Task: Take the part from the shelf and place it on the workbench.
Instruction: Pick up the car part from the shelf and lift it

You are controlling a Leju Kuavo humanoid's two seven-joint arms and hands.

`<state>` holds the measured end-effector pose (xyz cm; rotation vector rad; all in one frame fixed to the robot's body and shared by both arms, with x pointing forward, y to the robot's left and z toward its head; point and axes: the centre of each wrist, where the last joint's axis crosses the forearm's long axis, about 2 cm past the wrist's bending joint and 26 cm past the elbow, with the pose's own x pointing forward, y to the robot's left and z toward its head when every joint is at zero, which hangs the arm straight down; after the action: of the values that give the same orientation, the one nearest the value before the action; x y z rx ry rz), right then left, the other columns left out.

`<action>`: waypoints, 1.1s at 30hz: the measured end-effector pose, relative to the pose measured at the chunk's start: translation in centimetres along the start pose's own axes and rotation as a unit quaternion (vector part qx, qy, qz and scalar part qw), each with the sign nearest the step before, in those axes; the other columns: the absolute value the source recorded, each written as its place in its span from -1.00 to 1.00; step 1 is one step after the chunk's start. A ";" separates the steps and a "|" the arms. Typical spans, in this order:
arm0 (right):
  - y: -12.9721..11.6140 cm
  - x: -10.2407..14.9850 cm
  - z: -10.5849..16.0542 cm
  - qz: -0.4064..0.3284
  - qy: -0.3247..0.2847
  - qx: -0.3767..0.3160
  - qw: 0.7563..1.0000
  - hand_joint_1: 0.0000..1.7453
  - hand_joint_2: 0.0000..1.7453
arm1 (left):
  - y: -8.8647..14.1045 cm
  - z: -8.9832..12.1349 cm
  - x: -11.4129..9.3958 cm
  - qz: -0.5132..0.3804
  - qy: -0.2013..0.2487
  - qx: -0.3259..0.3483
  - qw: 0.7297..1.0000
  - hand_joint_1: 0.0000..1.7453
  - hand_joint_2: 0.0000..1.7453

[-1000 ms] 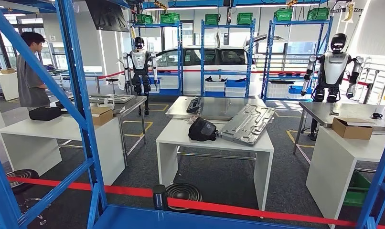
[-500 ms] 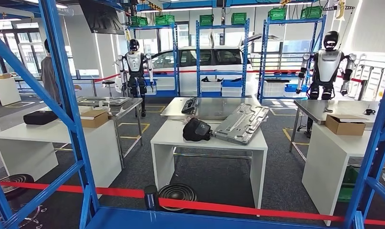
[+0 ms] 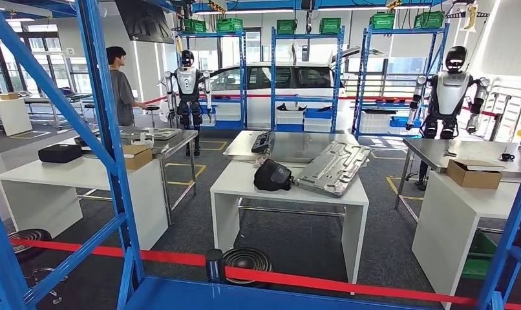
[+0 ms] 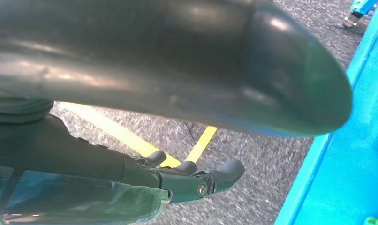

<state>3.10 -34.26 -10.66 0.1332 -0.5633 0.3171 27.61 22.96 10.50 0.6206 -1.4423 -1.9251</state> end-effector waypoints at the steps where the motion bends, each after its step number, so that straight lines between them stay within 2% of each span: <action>1: -0.1 0.0 0.0 0.000 -0.001 -0.001 1.000 -1.00 -1.00 | 0.0 0.0 0.0 -0.001 0.000 0.001 1.000 0.88 1.00; 14: 0.0 0.2 -0.1 0.001 -0.004 0.000 1.000 -1.00 -1.00 | 0.1 0.0 -0.3 -0.009 0.004 0.006 1.000 0.84 1.00; 19: 0.0 0.3 -0.2 0.000 -0.006 0.000 1.000 -1.00 -1.00 | 0.6 0.0 -0.6 -0.012 0.006 0.027 1.000 0.84 1.00; 28: -0.4 0.0 0.0 -0.001 -0.008 -0.011 1.000 -1.00 -1.00 | 4.5 0.2 -0.4 0.012 -0.003 0.158 0.987 0.84 1.00; 33: -0.5 0.0 0.0 -0.002 -0.005 -0.012 1.000 -1.00 -1.00 | 7.0 0.7 0.1 0.040 -0.023 0.245 0.969 0.84 1.00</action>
<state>3.27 -34.78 -10.64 0.1132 -0.5765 0.3053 28.52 22.02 17.44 0.7241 -1.9621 -1.5314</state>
